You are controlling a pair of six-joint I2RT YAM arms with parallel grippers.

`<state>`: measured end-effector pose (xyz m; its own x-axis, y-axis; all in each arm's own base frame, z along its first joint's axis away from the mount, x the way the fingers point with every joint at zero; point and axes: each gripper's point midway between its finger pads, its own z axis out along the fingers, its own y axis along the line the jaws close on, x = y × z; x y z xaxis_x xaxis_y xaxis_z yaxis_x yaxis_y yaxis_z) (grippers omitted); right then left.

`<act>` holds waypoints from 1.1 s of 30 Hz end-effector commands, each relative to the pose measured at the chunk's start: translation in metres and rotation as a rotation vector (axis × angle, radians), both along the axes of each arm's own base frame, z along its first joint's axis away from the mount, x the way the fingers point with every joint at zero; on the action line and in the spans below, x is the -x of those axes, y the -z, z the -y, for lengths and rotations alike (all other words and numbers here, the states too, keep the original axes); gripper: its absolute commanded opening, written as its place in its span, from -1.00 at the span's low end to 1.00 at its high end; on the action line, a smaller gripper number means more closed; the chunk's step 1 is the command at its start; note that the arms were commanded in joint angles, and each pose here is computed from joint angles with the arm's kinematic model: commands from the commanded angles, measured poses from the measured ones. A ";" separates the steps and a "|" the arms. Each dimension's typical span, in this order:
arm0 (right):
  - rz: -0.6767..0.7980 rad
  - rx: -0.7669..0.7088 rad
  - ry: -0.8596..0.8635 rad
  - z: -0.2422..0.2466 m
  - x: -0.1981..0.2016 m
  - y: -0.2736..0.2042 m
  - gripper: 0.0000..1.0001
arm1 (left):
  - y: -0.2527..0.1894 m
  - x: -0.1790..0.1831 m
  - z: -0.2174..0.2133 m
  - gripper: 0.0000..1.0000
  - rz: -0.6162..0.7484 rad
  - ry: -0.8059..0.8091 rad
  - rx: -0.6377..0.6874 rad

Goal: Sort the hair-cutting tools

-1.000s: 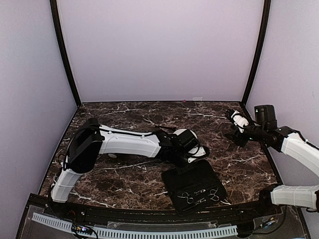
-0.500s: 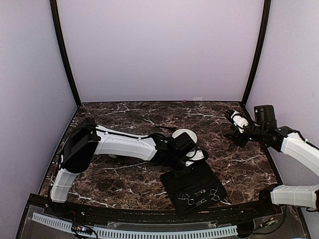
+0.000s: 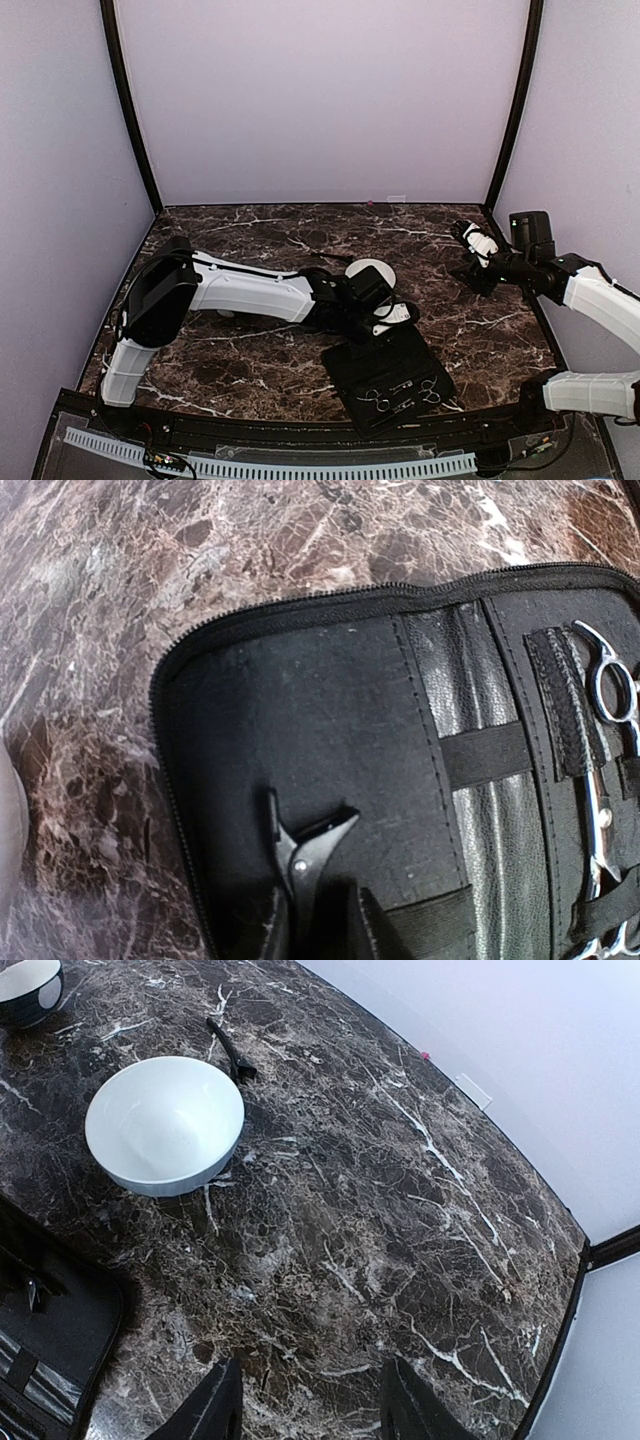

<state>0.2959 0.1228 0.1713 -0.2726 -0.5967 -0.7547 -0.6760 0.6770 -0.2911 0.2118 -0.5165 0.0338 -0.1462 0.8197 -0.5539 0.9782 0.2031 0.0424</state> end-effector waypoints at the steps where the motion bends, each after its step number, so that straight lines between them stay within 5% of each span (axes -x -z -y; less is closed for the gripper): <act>1: -0.007 -0.004 -0.006 0.000 0.001 0.004 -0.06 | -0.014 0.020 -0.010 -0.54 -0.057 0.022 -0.032; 14: -0.003 -0.002 -0.001 0.001 0.000 0.003 -0.06 | -0.124 -0.015 -0.017 0.04 0.154 -0.071 0.136; 20: -0.008 -0.002 -0.004 0.000 0.001 0.004 -0.06 | -0.150 -0.090 -0.071 0.26 0.252 -0.365 0.152; 24: -0.008 -0.004 -0.008 0.000 0.001 0.004 -0.06 | -0.151 -0.138 -0.105 0.23 0.189 -0.509 0.193; 33: -0.023 -0.002 -0.012 -0.001 0.001 0.008 -0.05 | -0.112 -0.207 -0.120 0.25 0.039 -0.525 0.249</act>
